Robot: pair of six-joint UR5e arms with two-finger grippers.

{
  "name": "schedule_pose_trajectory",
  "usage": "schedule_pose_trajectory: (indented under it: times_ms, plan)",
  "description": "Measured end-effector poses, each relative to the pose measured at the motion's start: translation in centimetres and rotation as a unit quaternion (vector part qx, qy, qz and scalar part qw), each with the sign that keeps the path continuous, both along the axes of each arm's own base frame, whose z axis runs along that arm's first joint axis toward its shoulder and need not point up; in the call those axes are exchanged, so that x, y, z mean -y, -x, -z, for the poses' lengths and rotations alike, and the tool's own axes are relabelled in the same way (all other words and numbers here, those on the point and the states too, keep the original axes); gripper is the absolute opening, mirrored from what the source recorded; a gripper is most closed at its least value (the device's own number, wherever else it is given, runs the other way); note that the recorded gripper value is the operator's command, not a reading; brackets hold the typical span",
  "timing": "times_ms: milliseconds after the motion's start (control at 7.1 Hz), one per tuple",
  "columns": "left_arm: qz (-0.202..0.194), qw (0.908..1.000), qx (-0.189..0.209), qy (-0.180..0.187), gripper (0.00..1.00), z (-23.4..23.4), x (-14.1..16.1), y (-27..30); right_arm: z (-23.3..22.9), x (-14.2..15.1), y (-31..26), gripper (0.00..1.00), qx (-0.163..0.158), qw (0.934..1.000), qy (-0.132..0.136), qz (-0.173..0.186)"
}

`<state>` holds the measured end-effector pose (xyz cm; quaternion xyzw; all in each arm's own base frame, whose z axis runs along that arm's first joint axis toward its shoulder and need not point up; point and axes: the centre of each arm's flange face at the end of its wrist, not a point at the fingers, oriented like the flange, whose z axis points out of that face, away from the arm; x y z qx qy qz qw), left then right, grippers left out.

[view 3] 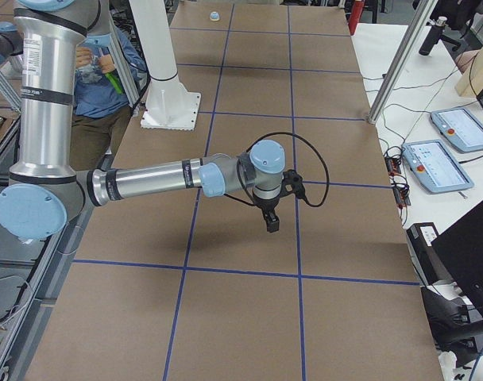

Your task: Place and press bell with both arms

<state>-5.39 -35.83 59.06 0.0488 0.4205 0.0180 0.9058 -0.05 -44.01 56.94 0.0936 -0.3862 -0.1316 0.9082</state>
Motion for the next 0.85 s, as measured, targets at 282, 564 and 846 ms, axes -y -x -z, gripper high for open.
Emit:
schedule_pose_trajectory:
  times_ms: [282, 564, 846]
  plan:
    - [0.0, 1.0, -0.001, 0.0, 1.0, 0.1, -0.2, -0.1, -1.7, -2.4, -1.7, 1.0, -0.001, 0.9997, 0.021, -0.016]
    - [0.0, 0.9999, 0.002, 0.01, 1.0, -0.8, -1.2, 0.0, -1.9, -4.1, -2.1, 1.0, 0.0, 0.9995, 0.027, -0.019]
    - [0.002, 0.9999, 0.001, 0.016, 1.0, -1.0, -2.4, 0.2, -2.2, -5.2, -2.3, 1.0, -0.001, 0.9993, 0.033, -0.019]
